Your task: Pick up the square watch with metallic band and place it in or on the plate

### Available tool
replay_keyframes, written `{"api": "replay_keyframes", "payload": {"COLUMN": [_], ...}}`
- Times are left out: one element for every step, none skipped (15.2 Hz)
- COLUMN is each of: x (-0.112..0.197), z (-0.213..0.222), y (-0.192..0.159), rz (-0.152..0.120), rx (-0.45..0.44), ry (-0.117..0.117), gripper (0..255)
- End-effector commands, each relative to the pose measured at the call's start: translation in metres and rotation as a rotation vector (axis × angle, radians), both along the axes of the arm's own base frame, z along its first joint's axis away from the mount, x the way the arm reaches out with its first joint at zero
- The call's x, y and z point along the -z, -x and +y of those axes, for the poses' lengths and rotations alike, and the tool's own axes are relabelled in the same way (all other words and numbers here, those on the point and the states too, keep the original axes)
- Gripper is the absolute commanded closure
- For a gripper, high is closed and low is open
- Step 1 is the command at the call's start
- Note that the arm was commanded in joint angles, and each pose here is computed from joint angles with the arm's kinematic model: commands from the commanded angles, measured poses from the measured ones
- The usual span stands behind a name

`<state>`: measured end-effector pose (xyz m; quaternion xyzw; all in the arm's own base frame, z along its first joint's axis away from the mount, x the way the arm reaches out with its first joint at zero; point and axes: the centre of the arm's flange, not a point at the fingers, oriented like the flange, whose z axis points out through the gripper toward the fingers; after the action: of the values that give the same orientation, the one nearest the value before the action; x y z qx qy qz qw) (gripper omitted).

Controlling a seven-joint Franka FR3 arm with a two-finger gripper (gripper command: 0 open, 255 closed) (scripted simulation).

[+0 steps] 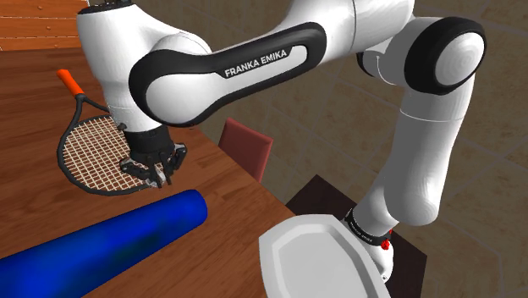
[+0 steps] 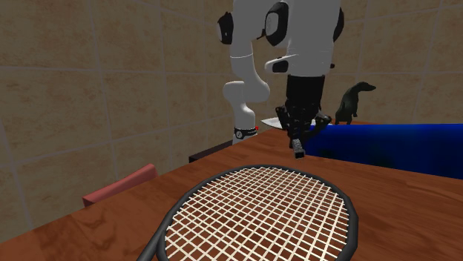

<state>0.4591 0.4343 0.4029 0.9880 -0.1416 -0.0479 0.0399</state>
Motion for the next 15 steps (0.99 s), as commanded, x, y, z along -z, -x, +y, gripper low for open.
{"api": "replay_keyframes", "payload": {"x": [-0.011,-0.016,-0.021,-0.026,-0.032,-0.037,-0.042,-0.047,-0.053,-0.058,-0.063,-0.064,-0.064,-0.064,-0.064], "z": [0.0,0.0,0.0,0.0,0.0,0.0,0.0,0.0,0.0,0.0,0.0,-0.004,-0.009,-0.013,-0.017], "y": [0.001,0.001,0.001,0.001,0.001,0.001,0.001,0.001,0.001,0.001,0.001,0.013,0.026,0.038,0.051], "rz": [0.0,0.0,0.0,0.0,0.0,0.0,0.0,0.0,0.0,0.0,0.0,0.0,0.0,0.0,0.0], "rx": [0.0,0.0,0.0,0.0,0.0,0.0,0.0,0.0,0.0,0.0,0.0,0.0,0.0,0.0,0.0], "ry": [0.0,0.0,0.0,0.0,0.0,0.0,0.0,0.0,0.0,0.0,0.0,0.0,0.0,0.0,0.0], "gripper": [255,255,255,255,255,255,255,255,255,255,255,255,255,255,255]}}
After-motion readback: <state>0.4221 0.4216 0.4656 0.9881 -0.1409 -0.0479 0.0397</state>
